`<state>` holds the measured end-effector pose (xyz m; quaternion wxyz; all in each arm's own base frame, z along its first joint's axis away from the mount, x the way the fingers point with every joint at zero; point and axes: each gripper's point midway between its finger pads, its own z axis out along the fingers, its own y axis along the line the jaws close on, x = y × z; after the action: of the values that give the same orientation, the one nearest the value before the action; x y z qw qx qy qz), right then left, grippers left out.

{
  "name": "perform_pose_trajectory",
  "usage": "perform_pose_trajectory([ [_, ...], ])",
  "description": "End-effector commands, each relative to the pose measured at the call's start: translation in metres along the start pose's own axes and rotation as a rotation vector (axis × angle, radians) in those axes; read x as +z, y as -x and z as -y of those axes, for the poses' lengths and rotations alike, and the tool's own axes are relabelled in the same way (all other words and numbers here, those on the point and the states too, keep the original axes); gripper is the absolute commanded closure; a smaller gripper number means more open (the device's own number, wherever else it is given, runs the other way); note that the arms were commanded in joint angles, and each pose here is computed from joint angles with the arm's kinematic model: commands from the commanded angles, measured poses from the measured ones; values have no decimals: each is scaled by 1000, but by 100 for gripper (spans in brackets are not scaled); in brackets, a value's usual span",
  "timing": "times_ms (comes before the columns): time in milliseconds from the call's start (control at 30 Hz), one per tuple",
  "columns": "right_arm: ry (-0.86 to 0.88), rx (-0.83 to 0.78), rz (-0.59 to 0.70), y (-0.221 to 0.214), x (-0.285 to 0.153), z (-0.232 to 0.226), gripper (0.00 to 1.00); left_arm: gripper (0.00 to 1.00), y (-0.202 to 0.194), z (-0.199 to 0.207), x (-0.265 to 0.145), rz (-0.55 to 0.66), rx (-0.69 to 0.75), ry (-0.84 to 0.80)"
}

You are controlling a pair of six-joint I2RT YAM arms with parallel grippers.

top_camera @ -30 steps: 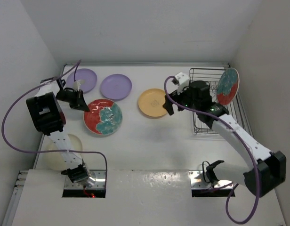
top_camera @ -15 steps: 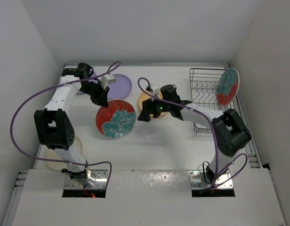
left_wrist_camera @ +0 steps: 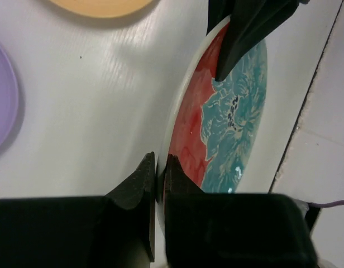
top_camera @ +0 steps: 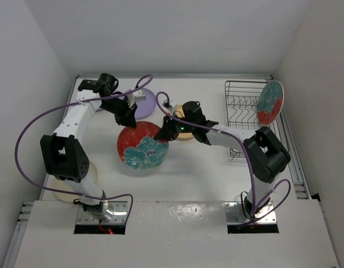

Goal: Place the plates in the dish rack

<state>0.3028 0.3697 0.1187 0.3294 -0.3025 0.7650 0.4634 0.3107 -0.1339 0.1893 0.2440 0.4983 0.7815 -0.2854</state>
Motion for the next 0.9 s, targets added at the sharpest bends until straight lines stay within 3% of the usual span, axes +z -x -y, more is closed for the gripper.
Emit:
perform_pose_trajectory([
  [0, -40, -16, 143, 40, -8, 0, 100, 100, 45, 32, -20, 158, 11, -53],
  [33, -70, -25, 184, 52, -16, -1, 100, 100, 42, 23, -21, 134, -9, -7],
  [67, -85, -21, 187, 48, -21, 1, 100, 93, 42, 18, -21, 127, -23, 20],
  [100, -124, -34, 221, 59, -32, 3, 100, 65, 40, 8, -22, 107, -58, 74],
  [167, -139, -79, 271, 80, -49, -9, 100, 46, 39, -5, -28, 100, -103, 148],
  [200, -187, -97, 279, 87, -61, -10, 100, 28, 43, -16, -35, 117, -152, 206],
  [300, -335, -185, 375, 126, -102, -13, 100, 11, 46, -54, -67, 143, -233, 420],
  [333, -448, -206, 440, 145, -127, -4, 100, 0, 38, -71, -85, 150, -322, 519],
  [500, -782, -239, 508, 179, -225, 32, 100, 0, 23, -110, -162, 199, -448, 832],
  [633, -1193, -246, 568, 190, -340, 74, 100, 0, 2, -114, -168, 180, -487, 851],
  [733, -1362, -279, 576, 192, -388, 85, 100, 0, -20, -112, -158, 145, -526, 829],
  [767, -1515, -275, 556, 185, -428, 98, 100, 0, -27, -111, -151, 128, -541, 815],
  [867, -1718, -295, 568, 183, -484, 111, 100, 0, -37, -109, -149, 113, -550, 812],
])
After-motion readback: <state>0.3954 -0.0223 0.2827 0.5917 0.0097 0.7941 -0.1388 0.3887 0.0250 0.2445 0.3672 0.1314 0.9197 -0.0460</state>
